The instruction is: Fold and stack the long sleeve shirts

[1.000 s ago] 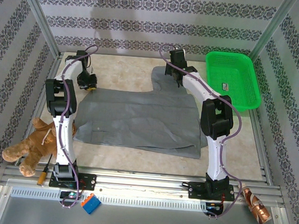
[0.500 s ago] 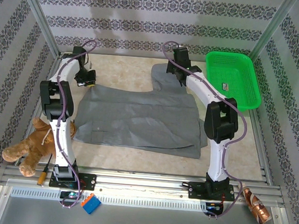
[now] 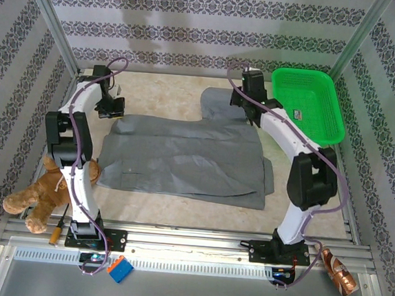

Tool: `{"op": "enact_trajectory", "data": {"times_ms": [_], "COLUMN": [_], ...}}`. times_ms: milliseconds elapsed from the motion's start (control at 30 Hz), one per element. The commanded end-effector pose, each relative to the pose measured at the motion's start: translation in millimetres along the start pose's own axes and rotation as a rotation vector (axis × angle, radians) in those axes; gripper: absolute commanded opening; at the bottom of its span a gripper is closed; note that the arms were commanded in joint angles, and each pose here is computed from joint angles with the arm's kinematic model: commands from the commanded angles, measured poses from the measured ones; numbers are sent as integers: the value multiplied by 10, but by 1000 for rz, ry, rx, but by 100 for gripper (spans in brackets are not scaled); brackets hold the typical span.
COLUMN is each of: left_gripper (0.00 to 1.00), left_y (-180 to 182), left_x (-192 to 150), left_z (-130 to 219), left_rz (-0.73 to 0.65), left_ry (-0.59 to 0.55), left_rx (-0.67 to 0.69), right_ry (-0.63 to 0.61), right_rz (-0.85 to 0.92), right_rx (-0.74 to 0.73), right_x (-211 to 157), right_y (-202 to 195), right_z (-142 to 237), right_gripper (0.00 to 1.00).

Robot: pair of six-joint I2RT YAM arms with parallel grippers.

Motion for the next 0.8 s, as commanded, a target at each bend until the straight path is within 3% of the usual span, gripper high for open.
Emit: {"op": "enact_trajectory", "data": {"times_ms": [0, 767], "left_gripper": [2, 2], "left_y": [-65, 287], "left_x": [-9, -751], "left_z": [229, 303], "left_rz": [-64, -75], "left_ry": [-76, -56], "left_rx": [-13, 148], "right_ry": [-66, 62], "right_rz": [13, -68], "right_rx": [-4, -17], "right_x": [85, -1016], "right_y": [-89, -300], "right_z": [323, 1297], "right_gripper": [0, 0]}}
Point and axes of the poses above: each hand's point on the last joint's axis, 136 mm out from that joint toward the fingers, its own z axis back along the fingers, its own y axis along the line the jaws close on, x = y × z, the point moved 6 cm from there along z, back along the fingers, and after that the axes turned 14 degrees about z, right-handed, at the moved point
